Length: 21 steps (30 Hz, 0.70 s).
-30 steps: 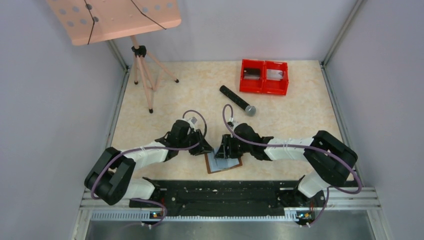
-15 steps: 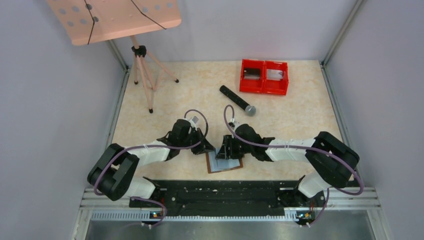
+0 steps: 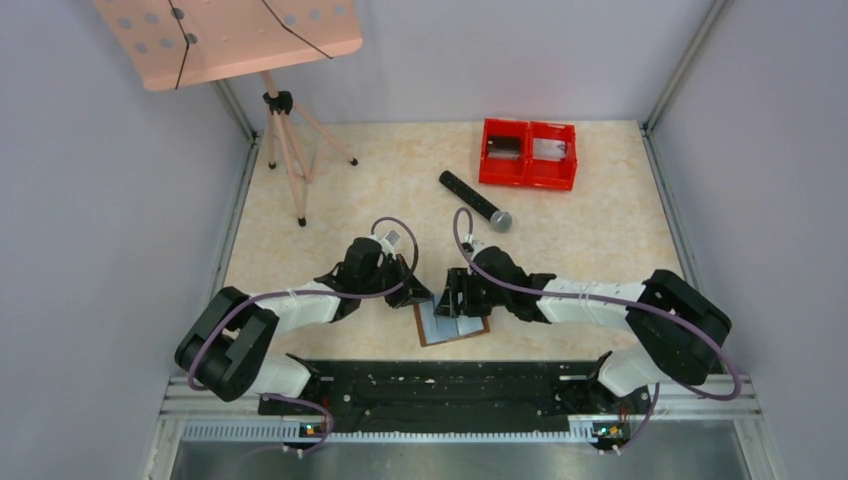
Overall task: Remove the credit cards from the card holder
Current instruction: Remove the credit card from the card holder.
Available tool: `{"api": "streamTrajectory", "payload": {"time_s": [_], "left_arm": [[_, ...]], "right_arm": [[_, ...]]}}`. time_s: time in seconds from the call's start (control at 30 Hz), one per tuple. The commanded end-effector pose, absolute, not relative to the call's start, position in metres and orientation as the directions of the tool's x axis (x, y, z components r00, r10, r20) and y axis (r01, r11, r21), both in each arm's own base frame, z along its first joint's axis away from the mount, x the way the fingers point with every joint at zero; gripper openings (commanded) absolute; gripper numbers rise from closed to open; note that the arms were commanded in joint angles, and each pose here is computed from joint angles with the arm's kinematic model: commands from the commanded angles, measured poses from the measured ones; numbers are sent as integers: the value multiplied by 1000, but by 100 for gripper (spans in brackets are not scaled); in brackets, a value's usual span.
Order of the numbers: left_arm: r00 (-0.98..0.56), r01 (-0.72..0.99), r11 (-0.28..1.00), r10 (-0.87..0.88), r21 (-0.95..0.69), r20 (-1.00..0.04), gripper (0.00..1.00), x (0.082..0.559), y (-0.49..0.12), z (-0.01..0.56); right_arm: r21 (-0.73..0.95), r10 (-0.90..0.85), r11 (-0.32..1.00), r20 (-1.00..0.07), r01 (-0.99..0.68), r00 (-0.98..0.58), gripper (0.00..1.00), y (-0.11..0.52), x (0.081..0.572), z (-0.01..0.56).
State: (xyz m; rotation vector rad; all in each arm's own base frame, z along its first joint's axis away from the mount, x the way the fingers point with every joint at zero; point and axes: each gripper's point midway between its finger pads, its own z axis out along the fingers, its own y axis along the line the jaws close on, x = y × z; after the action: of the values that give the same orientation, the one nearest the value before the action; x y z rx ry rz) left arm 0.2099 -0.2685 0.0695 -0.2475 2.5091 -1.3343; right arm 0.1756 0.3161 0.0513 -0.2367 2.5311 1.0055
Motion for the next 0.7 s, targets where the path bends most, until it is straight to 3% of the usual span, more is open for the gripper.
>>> {"api": "streamTrajectory", "payload": {"time_s": [0.0,0.17,0.67], "left_arm": [[-944,28,528,-266,-849,-196,0,210,-274,78],[-944,28,529,-265,-848,-197,0,210,-274,77],[-946,33,526,-257,-850,-196,0,210,-276,78]], "right_arm": [[626,33,713,-481,-316,-876,64,324,192,76],[624,34,715,-480,-314,-876,67,325,193,75],[545,31,785,-510,-294,-860,58,314,205,68]]}}
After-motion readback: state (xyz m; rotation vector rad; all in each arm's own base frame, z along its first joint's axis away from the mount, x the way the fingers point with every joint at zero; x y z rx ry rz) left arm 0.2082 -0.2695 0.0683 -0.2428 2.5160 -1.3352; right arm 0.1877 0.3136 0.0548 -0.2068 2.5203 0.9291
